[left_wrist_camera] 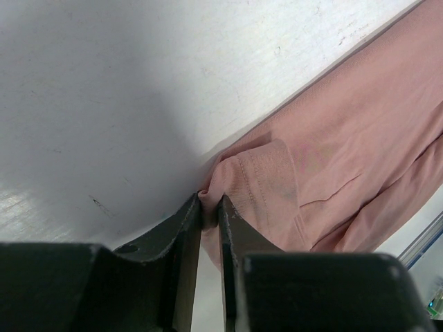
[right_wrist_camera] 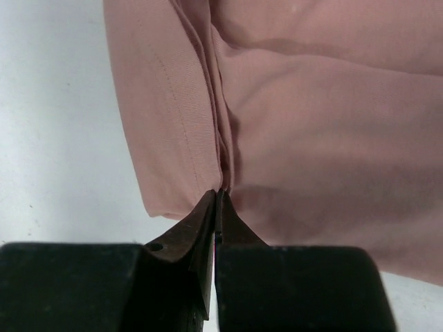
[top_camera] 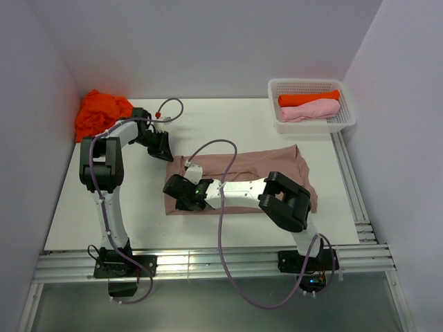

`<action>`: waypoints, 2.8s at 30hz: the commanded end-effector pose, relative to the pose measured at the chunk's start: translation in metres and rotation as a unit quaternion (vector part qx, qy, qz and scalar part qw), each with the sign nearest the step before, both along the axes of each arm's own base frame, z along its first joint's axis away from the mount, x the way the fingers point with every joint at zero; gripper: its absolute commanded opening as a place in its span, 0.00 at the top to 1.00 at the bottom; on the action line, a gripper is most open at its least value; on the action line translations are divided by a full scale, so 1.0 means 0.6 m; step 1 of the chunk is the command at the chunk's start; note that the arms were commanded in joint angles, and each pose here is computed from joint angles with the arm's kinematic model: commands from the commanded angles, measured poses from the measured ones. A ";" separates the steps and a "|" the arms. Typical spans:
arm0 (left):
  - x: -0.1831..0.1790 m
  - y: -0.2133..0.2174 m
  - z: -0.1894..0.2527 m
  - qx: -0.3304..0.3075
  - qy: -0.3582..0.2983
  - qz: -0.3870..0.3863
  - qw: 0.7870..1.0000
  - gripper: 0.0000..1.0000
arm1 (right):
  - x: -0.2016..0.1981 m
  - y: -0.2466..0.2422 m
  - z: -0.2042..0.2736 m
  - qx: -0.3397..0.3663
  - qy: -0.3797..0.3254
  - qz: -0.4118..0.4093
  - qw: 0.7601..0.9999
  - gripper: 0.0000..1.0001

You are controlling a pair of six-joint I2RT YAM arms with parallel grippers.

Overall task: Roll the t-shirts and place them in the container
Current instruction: Roll the tshirt

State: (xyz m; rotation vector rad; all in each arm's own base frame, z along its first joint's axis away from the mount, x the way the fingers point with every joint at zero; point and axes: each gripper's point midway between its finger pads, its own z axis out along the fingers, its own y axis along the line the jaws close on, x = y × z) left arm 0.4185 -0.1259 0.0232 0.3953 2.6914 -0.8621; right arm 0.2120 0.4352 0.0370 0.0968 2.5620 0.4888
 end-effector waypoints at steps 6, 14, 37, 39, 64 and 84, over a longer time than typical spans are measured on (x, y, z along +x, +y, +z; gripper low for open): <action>0.005 0.001 -0.011 0.010 -0.009 -0.003 1.000 0.79 | -0.026 -0.013 0.050 0.014 -0.013 -0.014 1.000 1.00; 0.002 -0.002 -0.016 0.006 -0.007 -0.005 1.000 0.80 | -0.041 -0.018 0.005 0.002 0.009 -0.016 1.000 1.00; -0.003 -0.002 -0.015 0.007 -0.009 -0.011 1.000 0.82 | -0.005 0.000 0.101 -0.042 -0.059 -0.028 0.997 0.47; -0.004 -0.001 -0.018 0.009 -0.007 -0.010 1.000 0.82 | 0.009 0.017 0.118 -0.041 -0.067 -0.023 0.997 0.47; -0.003 0.001 -0.023 0.013 -0.011 -0.011 1.000 0.82 | 0.008 0.076 -0.006 -0.091 0.004 -0.003 0.996 0.44; 0.003 0.012 -0.031 0.035 -0.021 0.003 0.999 1.00 | -0.059 0.063 -0.077 -0.136 0.072 0.037 0.987 0.81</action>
